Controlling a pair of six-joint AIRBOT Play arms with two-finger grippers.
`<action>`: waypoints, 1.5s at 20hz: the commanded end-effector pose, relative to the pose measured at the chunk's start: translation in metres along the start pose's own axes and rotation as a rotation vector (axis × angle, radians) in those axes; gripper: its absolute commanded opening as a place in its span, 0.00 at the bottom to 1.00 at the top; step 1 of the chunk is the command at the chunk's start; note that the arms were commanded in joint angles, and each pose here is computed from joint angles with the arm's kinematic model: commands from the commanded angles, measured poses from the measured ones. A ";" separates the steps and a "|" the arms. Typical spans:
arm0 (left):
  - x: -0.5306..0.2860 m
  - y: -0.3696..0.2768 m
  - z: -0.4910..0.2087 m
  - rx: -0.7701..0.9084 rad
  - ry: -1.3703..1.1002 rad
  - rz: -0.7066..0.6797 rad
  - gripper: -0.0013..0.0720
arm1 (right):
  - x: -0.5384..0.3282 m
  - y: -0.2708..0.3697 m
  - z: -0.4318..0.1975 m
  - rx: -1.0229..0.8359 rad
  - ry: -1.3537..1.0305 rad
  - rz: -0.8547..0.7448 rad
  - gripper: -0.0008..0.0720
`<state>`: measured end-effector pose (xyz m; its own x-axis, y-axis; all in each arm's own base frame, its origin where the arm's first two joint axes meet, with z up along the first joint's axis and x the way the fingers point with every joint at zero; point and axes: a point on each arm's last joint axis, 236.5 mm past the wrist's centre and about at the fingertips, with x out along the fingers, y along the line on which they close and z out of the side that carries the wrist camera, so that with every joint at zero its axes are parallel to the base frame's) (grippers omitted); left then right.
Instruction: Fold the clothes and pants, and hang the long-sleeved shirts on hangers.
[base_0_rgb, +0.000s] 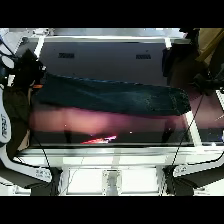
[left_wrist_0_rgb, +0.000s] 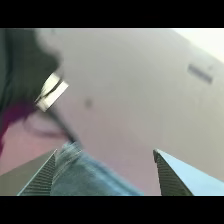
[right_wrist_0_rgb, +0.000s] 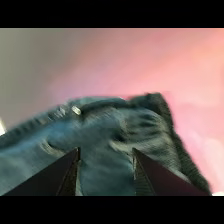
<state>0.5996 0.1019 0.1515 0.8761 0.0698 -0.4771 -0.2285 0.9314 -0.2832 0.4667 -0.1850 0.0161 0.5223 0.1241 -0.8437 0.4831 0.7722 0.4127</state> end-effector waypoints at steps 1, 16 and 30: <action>-0.046 -0.092 0.004 0.250 -0.011 -0.139 0.97 | -0.027 -0.035 -0.016 -0.082 0.122 -0.106 0.57; -0.072 -0.352 -0.241 0.865 0.219 -0.551 0.97 | 0.070 -0.074 -0.078 0.036 0.410 0.303 0.98; -0.077 -0.393 -0.377 0.538 0.577 -0.734 0.03 | 0.030 0.047 -0.086 -0.135 0.458 0.679 0.07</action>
<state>0.4854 -0.3717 0.0149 0.4652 -0.5507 -0.6930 0.6423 0.7488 -0.1639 0.4337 -0.1179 -0.0683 0.2889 0.7191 -0.6320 0.1805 0.6073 0.7737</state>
